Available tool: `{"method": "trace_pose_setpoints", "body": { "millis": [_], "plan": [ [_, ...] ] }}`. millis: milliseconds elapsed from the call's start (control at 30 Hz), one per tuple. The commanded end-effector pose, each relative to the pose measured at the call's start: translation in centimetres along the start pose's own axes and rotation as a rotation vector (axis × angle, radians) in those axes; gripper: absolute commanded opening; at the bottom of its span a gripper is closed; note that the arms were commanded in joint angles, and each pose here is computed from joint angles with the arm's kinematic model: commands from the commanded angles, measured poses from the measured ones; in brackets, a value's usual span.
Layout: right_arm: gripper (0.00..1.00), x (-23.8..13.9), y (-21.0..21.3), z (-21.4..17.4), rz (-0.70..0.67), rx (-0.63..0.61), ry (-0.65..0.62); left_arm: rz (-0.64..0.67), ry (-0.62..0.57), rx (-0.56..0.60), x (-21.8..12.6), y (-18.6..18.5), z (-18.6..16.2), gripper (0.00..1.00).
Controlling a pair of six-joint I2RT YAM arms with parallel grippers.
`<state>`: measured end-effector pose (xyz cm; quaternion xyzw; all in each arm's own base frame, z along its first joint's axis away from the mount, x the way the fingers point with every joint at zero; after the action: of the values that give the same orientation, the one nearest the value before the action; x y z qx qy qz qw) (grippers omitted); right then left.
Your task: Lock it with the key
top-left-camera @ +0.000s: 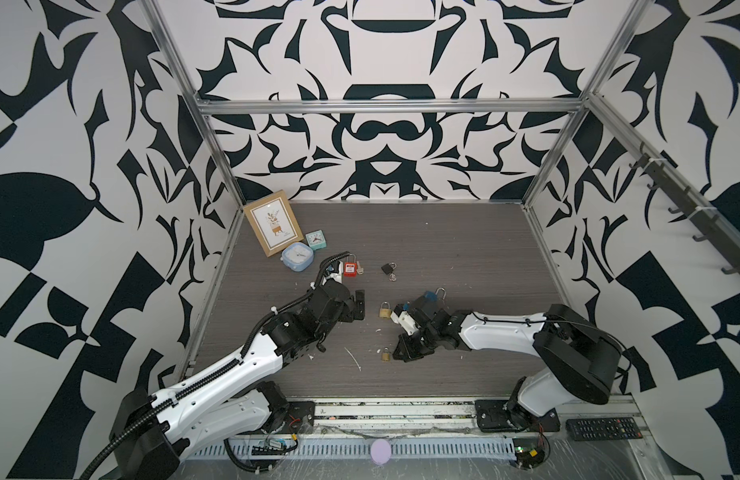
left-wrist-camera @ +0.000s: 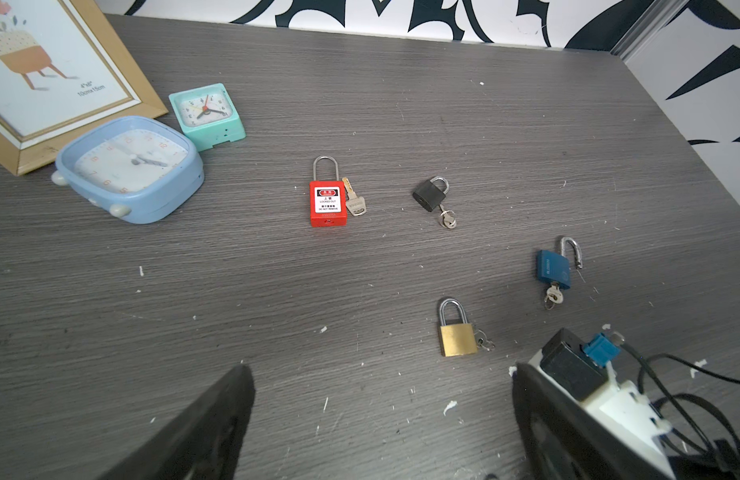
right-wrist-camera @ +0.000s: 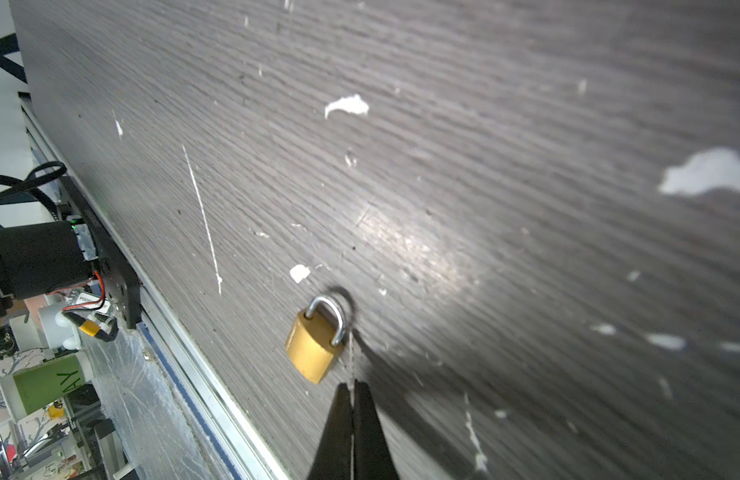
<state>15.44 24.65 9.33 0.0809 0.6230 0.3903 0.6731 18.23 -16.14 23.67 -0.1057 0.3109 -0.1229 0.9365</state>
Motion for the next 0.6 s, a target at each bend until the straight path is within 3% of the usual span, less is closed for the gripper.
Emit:
{"method": "trace_pose_setpoints", "body": {
  "millis": [0,567],
  "plan": [
    [0.09,-0.04,0.81,0.65,0.008,-0.014,-0.01,-0.002,-0.013,-0.001,-0.22,0.27,0.04,0.99],
    [0.28,0.05,1.39,1.09,0.018,-0.032,-0.012,0.003,0.004,0.004,0.26,0.09,0.05,1.0]
  ]
}}
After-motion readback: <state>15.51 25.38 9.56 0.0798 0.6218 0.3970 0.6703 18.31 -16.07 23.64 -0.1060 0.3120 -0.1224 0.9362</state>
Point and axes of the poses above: each gripper's point midway between its finger pads, its own x axis out along the fingers, its own y axis along the line the jaws close on, z = x × y, the point moved 9 cm from there along -x, back along the fingers, and after that the axes turned 6 degrees about -x, right-handed, at the moved point
